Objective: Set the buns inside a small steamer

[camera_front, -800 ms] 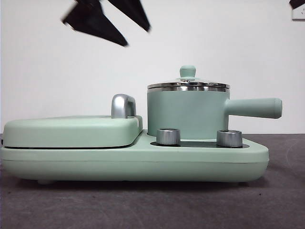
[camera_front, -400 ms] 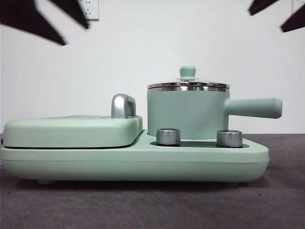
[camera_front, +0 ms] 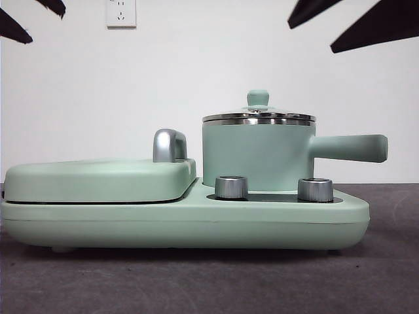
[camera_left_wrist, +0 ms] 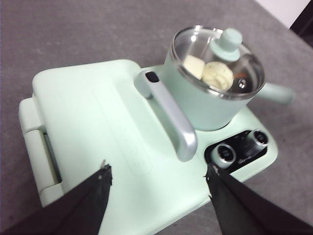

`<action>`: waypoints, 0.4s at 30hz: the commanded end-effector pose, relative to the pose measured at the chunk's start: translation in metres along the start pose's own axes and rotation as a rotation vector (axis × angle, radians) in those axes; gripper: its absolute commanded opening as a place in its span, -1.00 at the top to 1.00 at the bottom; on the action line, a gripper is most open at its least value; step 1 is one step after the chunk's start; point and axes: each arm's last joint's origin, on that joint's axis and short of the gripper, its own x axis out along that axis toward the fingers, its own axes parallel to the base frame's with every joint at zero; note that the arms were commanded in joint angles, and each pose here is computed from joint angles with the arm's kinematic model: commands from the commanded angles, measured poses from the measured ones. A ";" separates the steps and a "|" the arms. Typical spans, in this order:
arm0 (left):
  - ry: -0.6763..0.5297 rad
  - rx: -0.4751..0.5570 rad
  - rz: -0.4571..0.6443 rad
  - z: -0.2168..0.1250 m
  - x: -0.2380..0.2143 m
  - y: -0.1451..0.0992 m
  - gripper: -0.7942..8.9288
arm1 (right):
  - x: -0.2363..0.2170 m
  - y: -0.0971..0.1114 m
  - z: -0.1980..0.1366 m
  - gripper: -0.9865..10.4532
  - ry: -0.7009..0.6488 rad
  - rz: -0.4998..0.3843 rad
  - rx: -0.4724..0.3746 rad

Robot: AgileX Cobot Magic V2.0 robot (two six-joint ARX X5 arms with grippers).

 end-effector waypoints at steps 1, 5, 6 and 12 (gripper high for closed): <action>-0.023 -0.024 -0.012 0.002 -0.004 -0.002 0.19 | 0.000 0.003 0.004 0.17 -0.023 0.020 0.000; -0.045 -0.017 -0.016 0.002 -0.009 -0.003 0.45 | -0.002 0.004 0.004 0.40 -0.029 0.020 0.000; -0.047 -0.017 -0.016 0.002 -0.010 -0.003 0.72 | -0.002 0.003 0.004 0.62 -0.029 0.020 0.000; -0.012 -0.025 -0.011 -0.002 -0.011 -0.003 0.81 | -0.002 0.004 0.005 0.79 -0.033 0.040 -0.001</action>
